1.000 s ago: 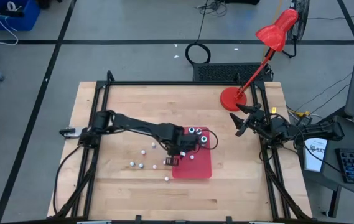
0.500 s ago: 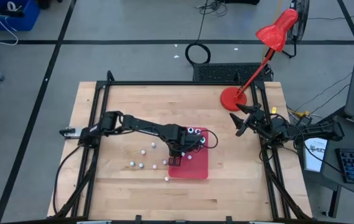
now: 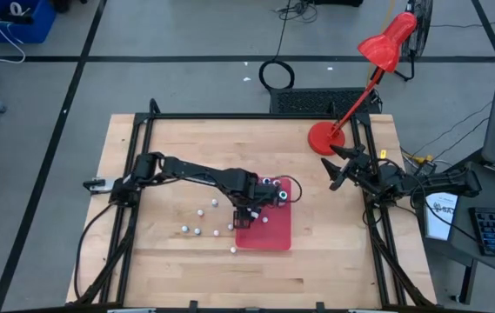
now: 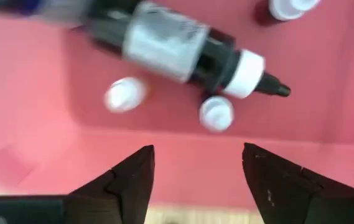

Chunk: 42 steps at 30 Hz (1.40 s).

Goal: Pick & Place food coloring
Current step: Put the small black food coloring bottle into the red bin

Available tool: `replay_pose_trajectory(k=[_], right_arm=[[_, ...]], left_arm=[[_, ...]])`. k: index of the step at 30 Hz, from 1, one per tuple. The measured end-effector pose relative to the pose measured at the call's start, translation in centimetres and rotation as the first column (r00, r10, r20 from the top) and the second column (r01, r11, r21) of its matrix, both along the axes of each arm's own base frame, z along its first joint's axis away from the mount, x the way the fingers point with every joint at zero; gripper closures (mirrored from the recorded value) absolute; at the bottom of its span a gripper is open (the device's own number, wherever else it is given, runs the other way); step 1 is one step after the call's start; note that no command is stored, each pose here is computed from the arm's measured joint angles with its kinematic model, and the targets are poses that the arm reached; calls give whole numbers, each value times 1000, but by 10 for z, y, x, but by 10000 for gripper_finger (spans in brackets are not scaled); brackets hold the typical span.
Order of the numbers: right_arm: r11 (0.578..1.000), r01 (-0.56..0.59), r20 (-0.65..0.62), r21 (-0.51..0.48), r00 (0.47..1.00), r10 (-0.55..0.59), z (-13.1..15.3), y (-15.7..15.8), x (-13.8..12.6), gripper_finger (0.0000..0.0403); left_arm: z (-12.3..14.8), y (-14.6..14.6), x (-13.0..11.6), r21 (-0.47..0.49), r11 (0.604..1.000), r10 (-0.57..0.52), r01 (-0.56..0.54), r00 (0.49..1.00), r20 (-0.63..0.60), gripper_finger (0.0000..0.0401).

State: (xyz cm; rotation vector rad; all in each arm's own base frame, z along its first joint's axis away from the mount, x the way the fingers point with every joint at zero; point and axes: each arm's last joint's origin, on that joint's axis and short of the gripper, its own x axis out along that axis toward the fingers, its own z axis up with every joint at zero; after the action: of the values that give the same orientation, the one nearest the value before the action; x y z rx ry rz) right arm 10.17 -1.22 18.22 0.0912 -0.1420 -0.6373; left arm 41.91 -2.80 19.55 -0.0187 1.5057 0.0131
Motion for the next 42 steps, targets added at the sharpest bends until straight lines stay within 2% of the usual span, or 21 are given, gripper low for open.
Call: replay_pose_trajectory(k=[5,9,11,17,23,26,37,42], right_arm=[[1000,0,-3,0,1000,0,0,0,0,124],[1000,0,-16,-1,1000,0,-1,0,0,124],[1000,-1,-22,-1,1000,1,-2,0,0,124],[1000,-3,-21,19,1000,3,-3,0,1,124],[1000,-3,-22,19,1000,3,-3,0,1,124],[1000,-3,-22,19,1000,3,-3,0,1,124],[1000,-3,-22,19,1000,3,-3,0,1,124],[1000,-3,-22,19,1000,3,-3,0,1,124]], left_arm=[[22,-1,-19,35,994,102,-100,992,-68,148],[21,-9,-34,164,981,123,-100,983,-136,152],[20,-11,-41,192,978,111,-83,985,-135,158],[13,-1,-60,102,988,126,-119,990,-62,175],[0,14,-94,86,967,246,-242,969,-39,187],[-6,18,-102,73,952,299,-299,954,2,186],[-37,15,-113,17,942,334,-335,942,32,186],[-42,15,-108,-12,945,327,-328,939,107,196]])
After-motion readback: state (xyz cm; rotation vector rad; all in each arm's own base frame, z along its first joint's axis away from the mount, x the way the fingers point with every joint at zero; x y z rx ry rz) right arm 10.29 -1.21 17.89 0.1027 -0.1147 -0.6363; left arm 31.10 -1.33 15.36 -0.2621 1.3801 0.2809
